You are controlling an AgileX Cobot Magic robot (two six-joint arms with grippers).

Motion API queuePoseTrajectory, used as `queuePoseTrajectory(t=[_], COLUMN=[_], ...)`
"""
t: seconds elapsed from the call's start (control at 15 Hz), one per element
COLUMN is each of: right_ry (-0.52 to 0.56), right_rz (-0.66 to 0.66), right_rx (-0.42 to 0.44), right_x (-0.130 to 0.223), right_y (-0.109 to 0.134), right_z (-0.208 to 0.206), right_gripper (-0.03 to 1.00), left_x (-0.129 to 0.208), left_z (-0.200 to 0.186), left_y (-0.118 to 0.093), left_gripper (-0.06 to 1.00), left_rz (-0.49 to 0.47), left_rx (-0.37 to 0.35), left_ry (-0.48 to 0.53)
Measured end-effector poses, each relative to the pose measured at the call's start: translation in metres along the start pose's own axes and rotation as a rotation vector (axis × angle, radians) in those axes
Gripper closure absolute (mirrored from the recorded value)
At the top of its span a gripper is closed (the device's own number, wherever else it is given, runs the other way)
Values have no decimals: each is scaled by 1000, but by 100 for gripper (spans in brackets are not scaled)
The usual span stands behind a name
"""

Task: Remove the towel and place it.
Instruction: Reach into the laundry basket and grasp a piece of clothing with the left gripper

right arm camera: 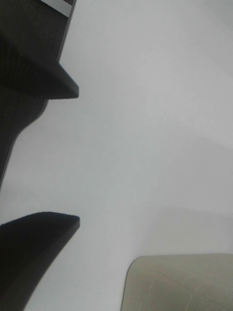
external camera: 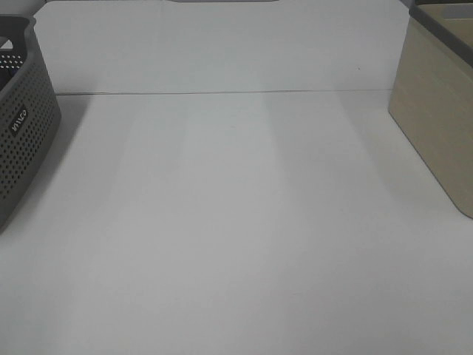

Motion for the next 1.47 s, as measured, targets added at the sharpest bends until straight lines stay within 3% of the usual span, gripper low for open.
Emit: queuePoseTrajectory(t=[1.47], right_ry=[0], right_rz=[0], right_rx=[0], right_x=[0], right_y=[0], right_z=[0], right_gripper=[30], left_x=[0], left_z=[0], left_y=[0], left_gripper=[-5], left_rz=[0], left_rx=[0], left_ry=[0])
Point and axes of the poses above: a point on each arm's last joint axis where the gripper is mounted, z pointing out along that axis toward the gripper, y along the wrist's bending axis when the last joint is at zero, x = y × z, the point moved 8 cm from there along z, pointing out along that axis toward the gripper, and after that the axes turned 15 degrees about -z, right-handed, at the moved point
